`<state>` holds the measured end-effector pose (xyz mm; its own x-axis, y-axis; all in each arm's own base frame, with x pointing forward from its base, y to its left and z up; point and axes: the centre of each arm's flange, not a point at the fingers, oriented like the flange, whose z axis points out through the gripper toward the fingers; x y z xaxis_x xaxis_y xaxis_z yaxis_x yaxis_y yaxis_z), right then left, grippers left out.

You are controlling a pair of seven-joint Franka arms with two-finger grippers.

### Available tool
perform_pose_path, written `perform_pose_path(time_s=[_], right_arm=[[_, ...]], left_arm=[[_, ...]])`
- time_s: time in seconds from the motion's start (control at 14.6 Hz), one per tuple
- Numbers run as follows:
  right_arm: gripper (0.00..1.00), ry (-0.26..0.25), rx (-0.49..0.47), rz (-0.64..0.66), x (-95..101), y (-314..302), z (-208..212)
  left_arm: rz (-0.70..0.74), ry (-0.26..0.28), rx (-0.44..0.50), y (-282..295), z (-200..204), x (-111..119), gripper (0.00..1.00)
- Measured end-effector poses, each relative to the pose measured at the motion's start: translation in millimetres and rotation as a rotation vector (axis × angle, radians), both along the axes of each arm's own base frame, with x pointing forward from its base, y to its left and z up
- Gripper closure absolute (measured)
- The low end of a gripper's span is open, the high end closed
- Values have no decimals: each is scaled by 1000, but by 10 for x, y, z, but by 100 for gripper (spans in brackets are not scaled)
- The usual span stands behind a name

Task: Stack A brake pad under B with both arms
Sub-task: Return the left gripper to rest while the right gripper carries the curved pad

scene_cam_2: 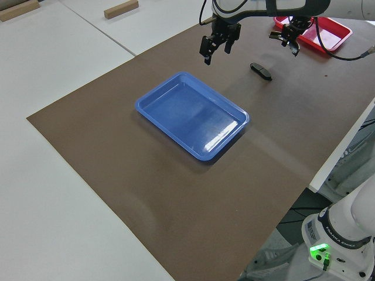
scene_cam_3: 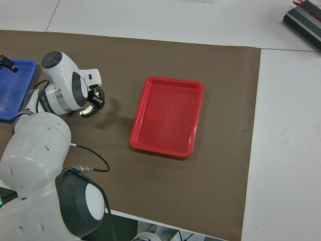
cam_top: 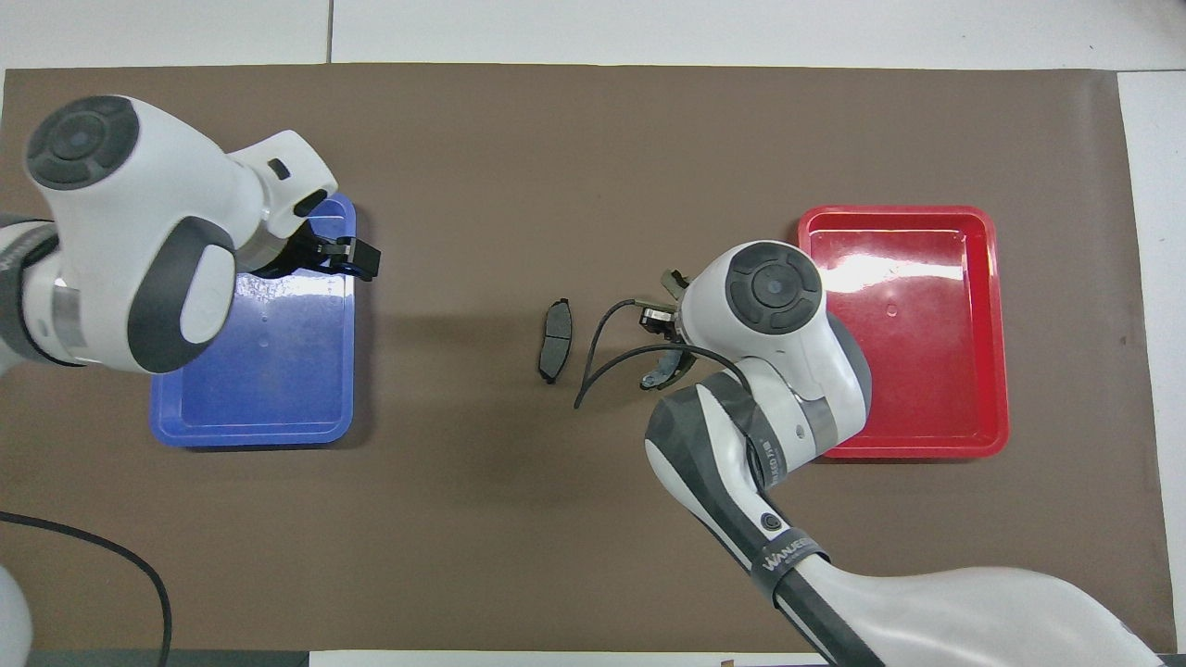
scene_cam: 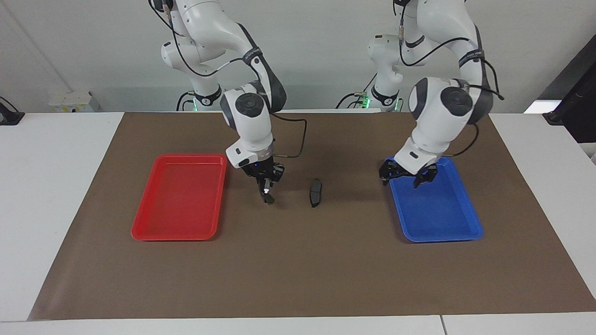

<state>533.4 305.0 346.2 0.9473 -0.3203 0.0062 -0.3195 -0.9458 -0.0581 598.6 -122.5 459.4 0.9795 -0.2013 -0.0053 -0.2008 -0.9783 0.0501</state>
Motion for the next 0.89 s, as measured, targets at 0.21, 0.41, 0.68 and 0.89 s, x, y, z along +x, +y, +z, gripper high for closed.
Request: perform_pose_path(time_s=[0.21, 0.41, 0.68, 0.89], right_arm=[[57, -19, 45, 8, 40, 435, -77], [57, -18, 48, 30, 87, 649, -188], [57, -14, 49, 60, 63, 856, -315], [57, -15, 47, 86, -7, 999, -394]], left_arm=[[-33, 9, -3, 665, 361, 75, 0], [-46, 2, -7, 1028, 641, -6, 0], [-37, 16, 4, 1203, 969, -231, 0], [-52, 10, 17, 1374, 1135, -342, 0]])
